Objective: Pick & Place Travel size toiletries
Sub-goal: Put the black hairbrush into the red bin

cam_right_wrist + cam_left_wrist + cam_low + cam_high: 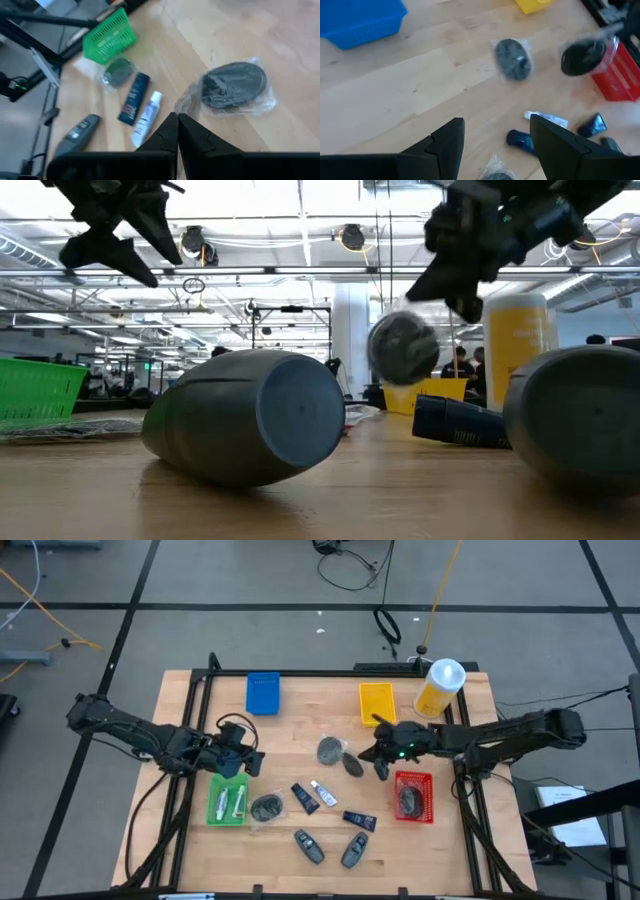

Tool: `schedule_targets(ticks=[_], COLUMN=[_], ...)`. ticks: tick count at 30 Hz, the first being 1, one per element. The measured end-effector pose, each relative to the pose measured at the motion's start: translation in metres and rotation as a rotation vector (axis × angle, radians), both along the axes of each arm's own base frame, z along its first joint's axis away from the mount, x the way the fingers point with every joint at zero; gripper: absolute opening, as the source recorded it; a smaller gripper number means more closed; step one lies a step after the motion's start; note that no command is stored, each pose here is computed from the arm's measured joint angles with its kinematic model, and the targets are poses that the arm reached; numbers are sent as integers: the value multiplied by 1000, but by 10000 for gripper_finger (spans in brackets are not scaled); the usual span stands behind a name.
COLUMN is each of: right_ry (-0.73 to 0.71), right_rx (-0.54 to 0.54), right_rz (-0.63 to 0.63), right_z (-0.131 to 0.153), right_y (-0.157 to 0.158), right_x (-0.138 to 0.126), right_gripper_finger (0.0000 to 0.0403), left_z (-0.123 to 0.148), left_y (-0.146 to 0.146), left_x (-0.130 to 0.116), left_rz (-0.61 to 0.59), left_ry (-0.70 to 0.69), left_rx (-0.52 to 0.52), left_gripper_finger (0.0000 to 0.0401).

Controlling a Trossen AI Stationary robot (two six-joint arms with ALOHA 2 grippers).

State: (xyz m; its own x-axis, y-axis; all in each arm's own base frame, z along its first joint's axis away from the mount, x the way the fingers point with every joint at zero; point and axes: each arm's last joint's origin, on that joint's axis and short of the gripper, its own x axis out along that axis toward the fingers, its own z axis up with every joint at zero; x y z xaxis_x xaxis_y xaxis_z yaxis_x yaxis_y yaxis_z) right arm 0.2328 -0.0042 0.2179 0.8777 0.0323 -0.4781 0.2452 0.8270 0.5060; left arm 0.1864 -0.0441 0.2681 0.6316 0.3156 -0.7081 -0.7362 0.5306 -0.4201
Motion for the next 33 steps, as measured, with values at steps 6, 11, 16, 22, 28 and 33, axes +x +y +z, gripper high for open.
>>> schedule_targets(ticks=[6, 11, 16, 22, 28, 33], right_ry=[-23, -15, -21, 0, 167, 262], right_rx=[47, 149, 250, 381, 450, 466], right_rz=[-1, -6, 5, 64, 53, -11], right_z=[25, 38, 46, 50, 39, 32], right_y=[5, 13, 21, 28, 33, 35], right_x=[-34, -67, -94, -116, -132, -139], right_gripper_finger=[0, 0, 0, 0, 0, 0], left_z=[10, 13, 12, 12, 4, -11], left_y=[3, 10, 18, 25, 24, 20], left_x=[13, 18, 18, 20, 33, 56], left_rz=[-161, -223, -218, -229, -345, -523], left_ry=[-78, -84, -55, -48, -15, 13], left_rx=[114, 182, 175, 168, 196, 235], left_gripper_finger=[223, 223, 223, 223, 223, 223])
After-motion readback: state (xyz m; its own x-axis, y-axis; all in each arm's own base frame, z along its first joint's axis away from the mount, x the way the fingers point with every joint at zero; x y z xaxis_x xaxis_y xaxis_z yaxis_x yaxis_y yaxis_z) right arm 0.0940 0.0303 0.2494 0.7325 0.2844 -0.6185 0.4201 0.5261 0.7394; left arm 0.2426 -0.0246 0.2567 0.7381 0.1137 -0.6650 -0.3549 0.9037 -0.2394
